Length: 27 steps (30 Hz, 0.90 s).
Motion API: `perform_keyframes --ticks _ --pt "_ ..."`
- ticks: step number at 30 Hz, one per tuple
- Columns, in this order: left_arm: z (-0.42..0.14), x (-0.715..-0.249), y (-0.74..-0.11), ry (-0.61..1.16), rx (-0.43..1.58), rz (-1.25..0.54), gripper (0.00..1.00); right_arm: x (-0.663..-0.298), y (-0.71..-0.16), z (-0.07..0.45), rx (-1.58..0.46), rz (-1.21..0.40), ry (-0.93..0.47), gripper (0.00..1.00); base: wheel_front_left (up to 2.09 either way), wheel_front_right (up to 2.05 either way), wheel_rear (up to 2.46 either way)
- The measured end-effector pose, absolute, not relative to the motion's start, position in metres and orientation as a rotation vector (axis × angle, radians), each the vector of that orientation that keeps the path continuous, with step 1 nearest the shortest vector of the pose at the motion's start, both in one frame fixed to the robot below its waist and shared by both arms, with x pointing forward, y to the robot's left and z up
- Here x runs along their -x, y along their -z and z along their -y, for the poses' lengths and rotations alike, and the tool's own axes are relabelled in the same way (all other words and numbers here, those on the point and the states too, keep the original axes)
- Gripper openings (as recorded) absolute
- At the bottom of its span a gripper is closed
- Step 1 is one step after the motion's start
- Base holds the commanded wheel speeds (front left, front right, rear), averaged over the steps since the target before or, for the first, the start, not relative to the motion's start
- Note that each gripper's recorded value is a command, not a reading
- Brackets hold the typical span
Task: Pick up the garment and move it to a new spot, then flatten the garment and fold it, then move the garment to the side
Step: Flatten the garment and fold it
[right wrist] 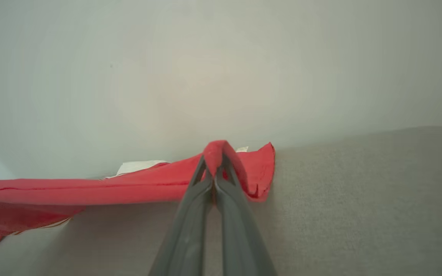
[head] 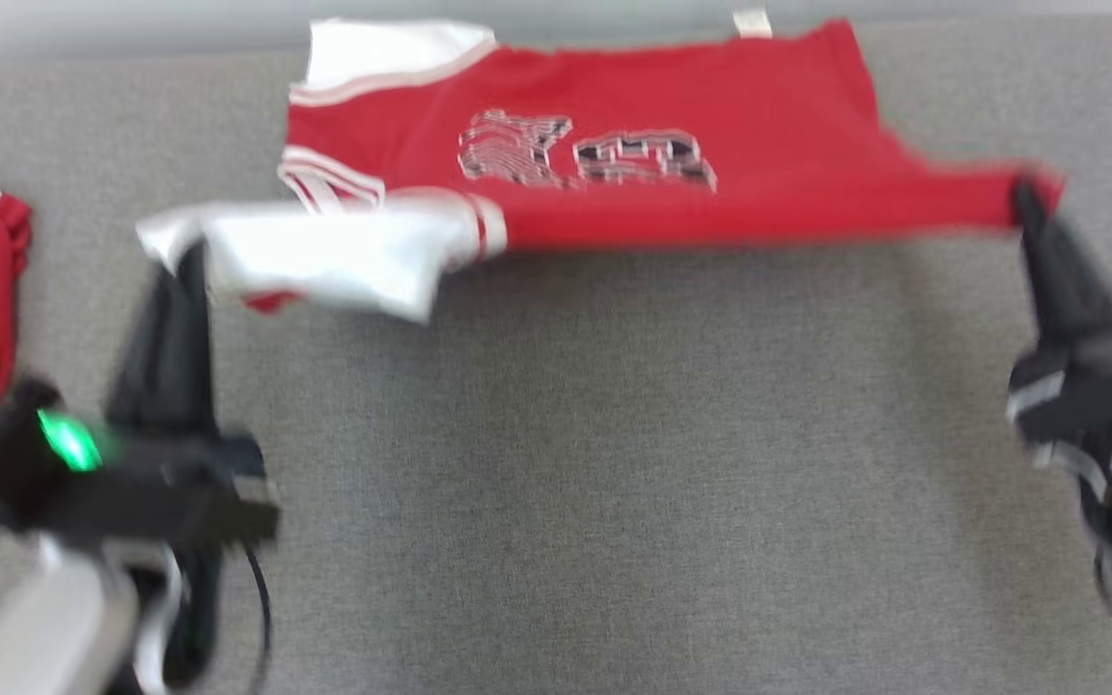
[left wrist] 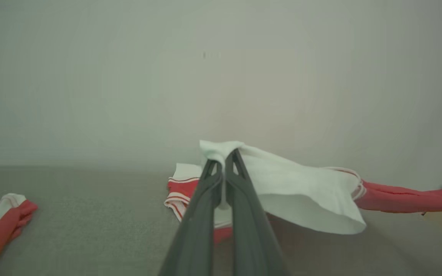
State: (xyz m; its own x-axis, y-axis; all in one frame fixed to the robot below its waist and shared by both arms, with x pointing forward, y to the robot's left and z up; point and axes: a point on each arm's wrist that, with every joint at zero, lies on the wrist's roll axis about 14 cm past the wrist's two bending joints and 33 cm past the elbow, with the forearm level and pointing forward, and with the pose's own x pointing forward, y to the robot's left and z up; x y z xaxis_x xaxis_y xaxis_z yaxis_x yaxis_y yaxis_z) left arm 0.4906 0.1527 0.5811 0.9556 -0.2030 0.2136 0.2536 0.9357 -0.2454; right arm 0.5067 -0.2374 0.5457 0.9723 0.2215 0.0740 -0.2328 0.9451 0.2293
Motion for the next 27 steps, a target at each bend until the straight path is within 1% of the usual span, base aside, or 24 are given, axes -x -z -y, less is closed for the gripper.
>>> perform_keyframes --ticks 7,14,21,27 --pt "-0.157 -0.431 -0.533 0.153 0.366 0.027 0.0 -0.447 -0.504 0.248 -0.283 -0.059 -0.146 0.0 0.0 0.0 0.0" --pt "-0.168 -0.382 -0.484 0.046 0.421 -0.116 0.0 -0.397 -0.469 0.252 -0.322 -0.159 -0.067 0.0 0.0 0.0 0.0" --pt "-0.176 -0.34 -0.442 -0.027 0.452 -0.23 0.0 -0.354 -0.438 0.25 -0.35 -0.255 -0.018 0.0 0.0 0.0 0.0" --pt "-0.17 -0.309 -0.421 -0.035 0.474 -0.3 0.0 -0.323 -0.422 0.257 -0.353 -0.316 0.028 0.0 0.0 0.0 0.0"
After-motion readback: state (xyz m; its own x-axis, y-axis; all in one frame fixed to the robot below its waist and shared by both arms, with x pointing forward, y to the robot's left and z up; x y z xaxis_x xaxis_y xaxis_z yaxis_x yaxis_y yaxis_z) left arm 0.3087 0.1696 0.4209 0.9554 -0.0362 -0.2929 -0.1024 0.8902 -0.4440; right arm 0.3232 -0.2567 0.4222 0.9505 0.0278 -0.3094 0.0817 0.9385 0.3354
